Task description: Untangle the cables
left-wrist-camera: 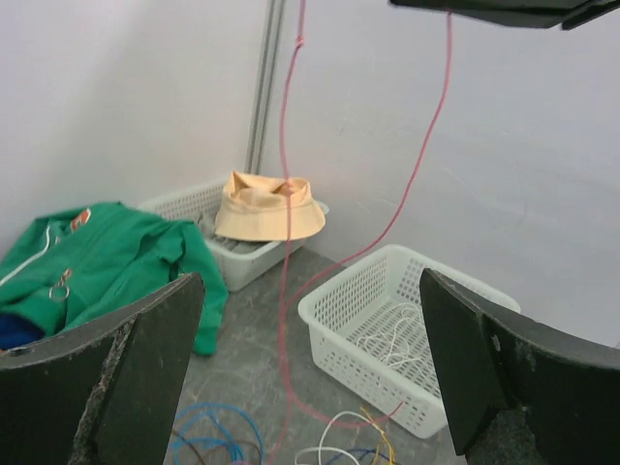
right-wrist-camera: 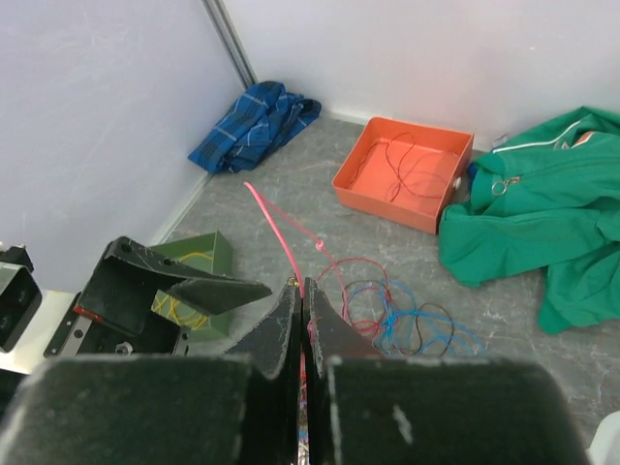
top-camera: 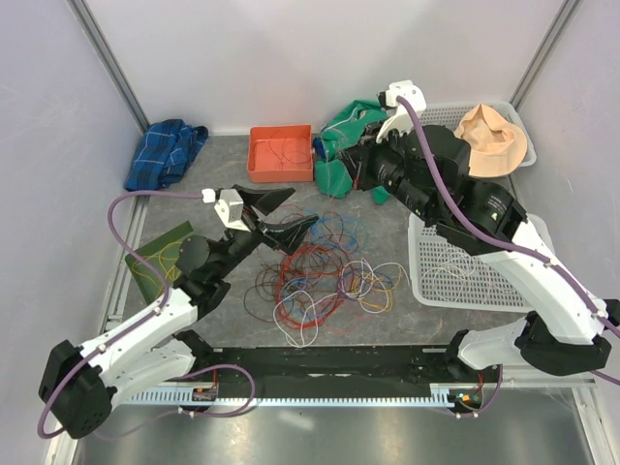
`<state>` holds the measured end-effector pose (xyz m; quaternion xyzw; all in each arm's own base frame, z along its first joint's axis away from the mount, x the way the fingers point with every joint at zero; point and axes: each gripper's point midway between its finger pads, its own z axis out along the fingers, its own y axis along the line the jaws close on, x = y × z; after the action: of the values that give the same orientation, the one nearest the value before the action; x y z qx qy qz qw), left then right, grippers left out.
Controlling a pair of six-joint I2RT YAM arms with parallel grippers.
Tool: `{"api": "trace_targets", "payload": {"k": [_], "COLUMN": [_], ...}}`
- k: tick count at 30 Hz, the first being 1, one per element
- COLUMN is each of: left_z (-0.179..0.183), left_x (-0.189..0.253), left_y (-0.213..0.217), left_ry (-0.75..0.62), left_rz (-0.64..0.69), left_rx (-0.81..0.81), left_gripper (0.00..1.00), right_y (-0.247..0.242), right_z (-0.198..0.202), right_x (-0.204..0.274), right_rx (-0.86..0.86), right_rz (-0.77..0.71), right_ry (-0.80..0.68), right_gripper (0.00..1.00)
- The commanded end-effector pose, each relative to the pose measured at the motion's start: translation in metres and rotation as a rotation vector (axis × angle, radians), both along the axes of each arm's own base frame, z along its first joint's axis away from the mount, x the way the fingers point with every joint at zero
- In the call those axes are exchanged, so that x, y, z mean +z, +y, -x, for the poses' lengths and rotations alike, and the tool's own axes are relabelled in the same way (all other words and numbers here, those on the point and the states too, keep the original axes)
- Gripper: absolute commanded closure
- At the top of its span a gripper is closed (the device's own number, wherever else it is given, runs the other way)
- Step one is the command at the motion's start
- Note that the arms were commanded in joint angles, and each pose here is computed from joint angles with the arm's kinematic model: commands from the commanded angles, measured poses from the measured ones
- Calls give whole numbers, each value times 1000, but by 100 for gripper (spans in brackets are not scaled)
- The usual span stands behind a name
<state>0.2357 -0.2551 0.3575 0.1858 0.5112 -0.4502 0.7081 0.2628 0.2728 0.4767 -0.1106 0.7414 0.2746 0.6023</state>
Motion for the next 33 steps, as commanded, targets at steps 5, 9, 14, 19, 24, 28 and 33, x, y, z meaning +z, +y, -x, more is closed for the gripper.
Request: {"api": "trace_targets", "payload": {"k": [5, 9, 14, 19, 24, 28, 33], "left_z": [6, -13, -34, -46, -54, -59, -61], "left_x": [34, 20, 5, -11, -16, -19, -9], "left_y": [-23, -35, -42, -45, -56, -69, -66], "left_ry": [-233, -201, -166, -147, -143, -116, -89], "left_rz": [9, -17, -56, -105, -127, -134, -131], "left_rx": [-72, -54, -4, 29, 5, -38, -19], "left_gripper": [0, 0, 0, 14, 55, 98, 98], "right_y": [10, 11, 10, 6, 7, 5, -3], "right_z": [10, 12, 14, 15, 18, 20, 22], "right_x": [4, 3, 3, 5, 4, 0, 0], "right_rx": [75, 84, 92, 85, 102, 101, 84], "right_rz": [-16, -11, -10, -9, -17, -19, -21], "right_ry": [24, 28, 26, 16, 26, 37, 30], "right_gripper": [100, 100, 100, 100, 100, 100, 100]}}
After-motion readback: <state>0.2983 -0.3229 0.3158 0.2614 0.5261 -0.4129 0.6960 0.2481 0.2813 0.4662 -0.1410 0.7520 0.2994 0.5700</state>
